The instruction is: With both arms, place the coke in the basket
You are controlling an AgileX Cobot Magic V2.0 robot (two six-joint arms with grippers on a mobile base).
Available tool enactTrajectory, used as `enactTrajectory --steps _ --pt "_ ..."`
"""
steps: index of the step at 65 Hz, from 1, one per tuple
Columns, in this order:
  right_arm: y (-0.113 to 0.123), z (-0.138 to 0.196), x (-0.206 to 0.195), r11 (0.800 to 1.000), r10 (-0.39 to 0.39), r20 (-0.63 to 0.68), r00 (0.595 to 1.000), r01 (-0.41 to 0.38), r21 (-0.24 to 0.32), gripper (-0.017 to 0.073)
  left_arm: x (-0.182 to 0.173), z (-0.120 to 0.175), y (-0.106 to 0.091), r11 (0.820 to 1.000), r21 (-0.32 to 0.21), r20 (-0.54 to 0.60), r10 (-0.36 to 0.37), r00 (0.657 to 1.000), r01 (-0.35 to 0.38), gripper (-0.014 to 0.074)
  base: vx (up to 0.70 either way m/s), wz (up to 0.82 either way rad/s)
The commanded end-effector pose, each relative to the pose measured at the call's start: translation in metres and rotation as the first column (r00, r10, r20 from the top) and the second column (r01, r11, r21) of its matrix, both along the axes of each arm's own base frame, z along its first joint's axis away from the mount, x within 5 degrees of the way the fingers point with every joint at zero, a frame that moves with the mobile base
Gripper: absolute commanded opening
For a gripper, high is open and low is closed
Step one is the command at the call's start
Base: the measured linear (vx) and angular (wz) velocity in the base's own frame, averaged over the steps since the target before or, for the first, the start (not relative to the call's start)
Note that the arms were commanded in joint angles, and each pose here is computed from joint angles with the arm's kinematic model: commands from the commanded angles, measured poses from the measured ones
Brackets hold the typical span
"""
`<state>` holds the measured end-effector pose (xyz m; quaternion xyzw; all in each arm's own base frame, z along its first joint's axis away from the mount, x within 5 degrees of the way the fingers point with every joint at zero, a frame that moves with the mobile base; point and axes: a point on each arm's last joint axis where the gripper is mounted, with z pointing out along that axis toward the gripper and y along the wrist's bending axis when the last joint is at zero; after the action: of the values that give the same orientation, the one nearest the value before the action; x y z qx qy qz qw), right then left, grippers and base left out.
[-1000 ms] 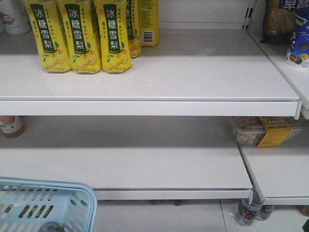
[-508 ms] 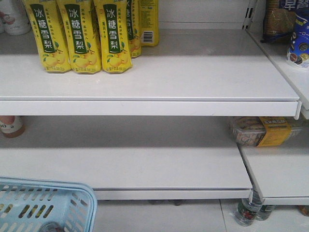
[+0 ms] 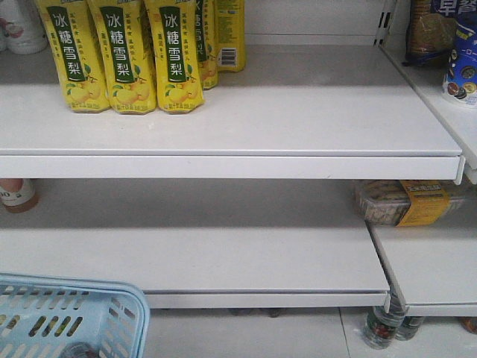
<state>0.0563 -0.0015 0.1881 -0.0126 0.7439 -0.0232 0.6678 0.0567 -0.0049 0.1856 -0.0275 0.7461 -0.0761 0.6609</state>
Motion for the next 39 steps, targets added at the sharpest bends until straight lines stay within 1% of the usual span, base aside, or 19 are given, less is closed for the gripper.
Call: enactTrajectory --steps 1,8,15,22,39 --pt "0.0005 0.0041 -0.0003 0.998 0.01 0.073 0.997 -0.006 -0.057 -0.001 -0.0026 0.0226 0.0006 1.0 -0.03 0.161 0.006 0.987 -0.001 -0.0006 0.0 0.0" --pt "0.0006 0.0042 -0.0002 0.997 0.014 0.073 0.997 -0.008 -0.077 -0.001 -0.0026 0.0226 0.0006 1.0 -0.03 0.161 0.006 0.987 -0.001 -0.0006 0.0 0.0" --pt "0.0006 0.0042 -0.0002 0.997 0.014 0.073 0.997 -0.008 -0.073 -0.001 -0.0026 0.0226 0.0006 1.0 -0.03 0.161 0.006 0.987 -0.001 -0.0006 0.0 0.0" --pt "0.0009 0.0044 -0.0002 0.999 0.014 0.074 0.997 -0.01 -0.052 -0.001 -0.0026 0.0226 0.0006 1.0 -0.03 0.161 0.006 0.987 -0.001 -0.0006 0.0 0.0" --pt "0.0008 0.0044 -0.0002 0.999 0.013 0.074 0.997 -0.009 -0.053 -0.001 -0.0026 0.0226 0.0006 1.0 -0.03 0.161 0.006 0.987 -0.001 -0.0006 0.0 0.0"
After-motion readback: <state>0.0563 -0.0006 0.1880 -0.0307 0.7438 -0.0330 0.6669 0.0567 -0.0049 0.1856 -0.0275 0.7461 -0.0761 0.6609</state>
